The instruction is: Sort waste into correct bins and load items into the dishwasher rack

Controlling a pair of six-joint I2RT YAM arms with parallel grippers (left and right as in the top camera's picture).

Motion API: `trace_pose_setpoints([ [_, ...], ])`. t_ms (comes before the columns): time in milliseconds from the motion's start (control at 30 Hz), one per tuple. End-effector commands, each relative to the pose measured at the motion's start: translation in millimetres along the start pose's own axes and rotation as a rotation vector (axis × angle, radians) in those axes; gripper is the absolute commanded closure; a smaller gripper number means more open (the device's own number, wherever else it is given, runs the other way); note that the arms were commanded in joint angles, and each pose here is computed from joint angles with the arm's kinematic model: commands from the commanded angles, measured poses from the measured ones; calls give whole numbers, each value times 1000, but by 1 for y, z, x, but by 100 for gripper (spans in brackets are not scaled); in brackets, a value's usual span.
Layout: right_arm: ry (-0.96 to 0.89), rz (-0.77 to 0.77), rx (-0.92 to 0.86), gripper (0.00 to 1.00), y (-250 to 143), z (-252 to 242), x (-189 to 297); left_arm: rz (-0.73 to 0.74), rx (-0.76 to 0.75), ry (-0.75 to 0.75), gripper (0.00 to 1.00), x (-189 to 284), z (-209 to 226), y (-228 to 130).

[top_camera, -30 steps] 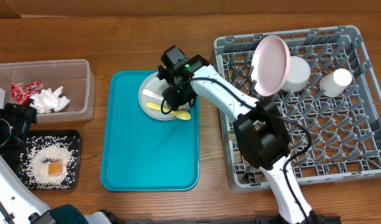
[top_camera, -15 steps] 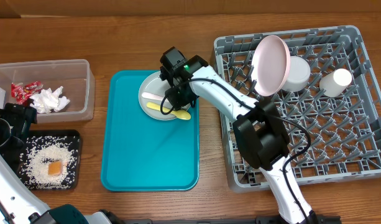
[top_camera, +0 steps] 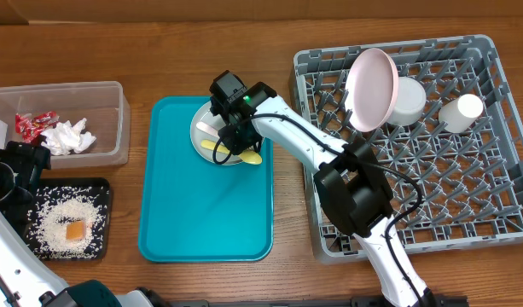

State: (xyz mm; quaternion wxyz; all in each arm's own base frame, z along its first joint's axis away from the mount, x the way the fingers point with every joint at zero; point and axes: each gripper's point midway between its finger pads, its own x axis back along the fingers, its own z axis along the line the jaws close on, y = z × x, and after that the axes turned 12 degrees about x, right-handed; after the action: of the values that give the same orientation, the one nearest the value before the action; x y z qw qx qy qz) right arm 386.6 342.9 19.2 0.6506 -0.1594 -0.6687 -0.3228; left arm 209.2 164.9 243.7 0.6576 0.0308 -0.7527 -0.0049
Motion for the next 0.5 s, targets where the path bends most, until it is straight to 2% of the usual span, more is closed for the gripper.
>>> trace_pose_setpoints([
  [0,-6,1,-1,69,-1,-1,2,-5,18,12,0,-2,2,2],
  [167,-6,1,4,84,-1,-2,3,-5,18,12,0,-2,2,2],
  [333,-13,-7,2,85,2,-4,5,-5,18,12,0,-2,2,2],
  [467,-42,-18,-8,91,7,-9,12,-5,18,12,0,-2,2,2],
])
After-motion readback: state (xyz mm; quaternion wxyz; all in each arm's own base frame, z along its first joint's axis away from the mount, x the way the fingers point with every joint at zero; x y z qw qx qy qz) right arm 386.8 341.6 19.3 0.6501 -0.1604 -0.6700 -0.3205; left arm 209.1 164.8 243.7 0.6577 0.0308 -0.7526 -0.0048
